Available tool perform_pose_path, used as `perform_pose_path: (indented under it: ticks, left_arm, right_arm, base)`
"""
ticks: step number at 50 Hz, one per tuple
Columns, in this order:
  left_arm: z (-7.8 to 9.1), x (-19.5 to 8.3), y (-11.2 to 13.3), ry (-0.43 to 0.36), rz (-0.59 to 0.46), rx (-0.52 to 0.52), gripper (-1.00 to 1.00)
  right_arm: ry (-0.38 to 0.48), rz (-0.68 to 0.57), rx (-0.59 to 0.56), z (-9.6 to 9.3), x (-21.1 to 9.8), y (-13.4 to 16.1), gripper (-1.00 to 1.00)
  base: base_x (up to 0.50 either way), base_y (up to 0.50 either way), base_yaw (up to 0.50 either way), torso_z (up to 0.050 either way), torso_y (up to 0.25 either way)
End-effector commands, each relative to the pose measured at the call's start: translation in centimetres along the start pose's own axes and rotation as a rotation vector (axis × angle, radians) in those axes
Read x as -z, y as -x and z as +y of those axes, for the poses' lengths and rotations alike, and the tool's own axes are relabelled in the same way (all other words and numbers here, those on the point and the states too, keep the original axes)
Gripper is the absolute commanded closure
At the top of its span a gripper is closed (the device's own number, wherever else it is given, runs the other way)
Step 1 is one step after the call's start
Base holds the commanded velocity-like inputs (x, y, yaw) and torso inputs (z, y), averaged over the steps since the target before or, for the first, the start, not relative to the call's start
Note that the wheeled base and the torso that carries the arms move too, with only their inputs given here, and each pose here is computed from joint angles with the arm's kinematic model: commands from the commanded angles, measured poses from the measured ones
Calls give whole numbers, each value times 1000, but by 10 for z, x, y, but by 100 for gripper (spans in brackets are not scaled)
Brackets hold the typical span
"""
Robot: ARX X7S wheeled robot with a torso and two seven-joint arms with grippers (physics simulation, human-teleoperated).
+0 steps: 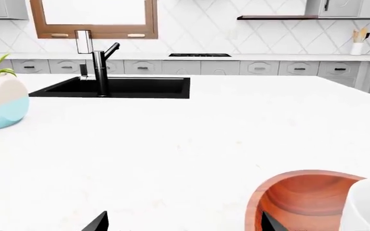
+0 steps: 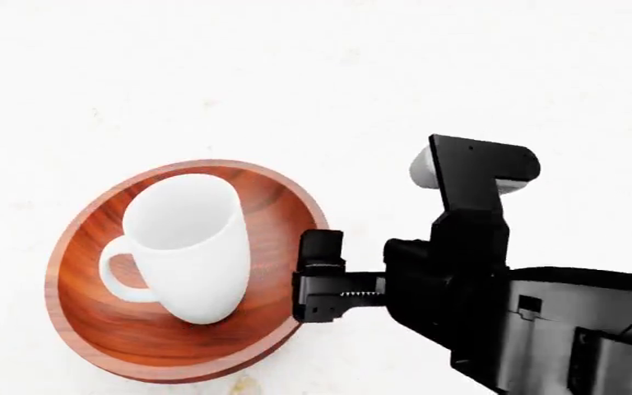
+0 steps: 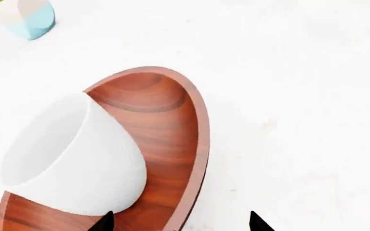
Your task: Place the cup inside the bowl on the dining table and move the bowl to any counter.
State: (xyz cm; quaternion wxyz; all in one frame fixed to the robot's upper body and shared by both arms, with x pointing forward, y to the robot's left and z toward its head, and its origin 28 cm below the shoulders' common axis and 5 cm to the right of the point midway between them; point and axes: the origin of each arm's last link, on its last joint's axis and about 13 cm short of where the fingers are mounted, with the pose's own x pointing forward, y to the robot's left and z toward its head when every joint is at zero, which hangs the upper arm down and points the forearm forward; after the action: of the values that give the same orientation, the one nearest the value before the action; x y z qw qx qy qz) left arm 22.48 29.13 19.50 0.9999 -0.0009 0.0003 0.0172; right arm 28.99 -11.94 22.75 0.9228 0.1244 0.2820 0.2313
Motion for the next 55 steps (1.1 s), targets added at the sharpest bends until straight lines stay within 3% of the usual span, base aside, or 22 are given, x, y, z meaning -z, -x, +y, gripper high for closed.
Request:
perform_pose_path:
  ticks: [1,14,23,55]
  left_arm:
    - [3,2,-1,6,4,-4,-100]
    - [6,8,-1,17,9,-17,-100]
    - [7,8,-1,21,8,-16,-100]
    - [8,11,1,22,8,-25,-100]
  right_arm:
    - [-145,144,-84,3,-50,-6,-100]
    - [-156,208,-18,-8,-41,-51,-100]
    - [-174,199,29,-14,-33,-61,-100]
    - [-182,249,-12,-16,-15,-83,-100]
  base:
    - [0,0,0,0,0]
    - [0,0,0,0,0]
    - [0,0,0,0,0]
    - [0,0,0,0,0]
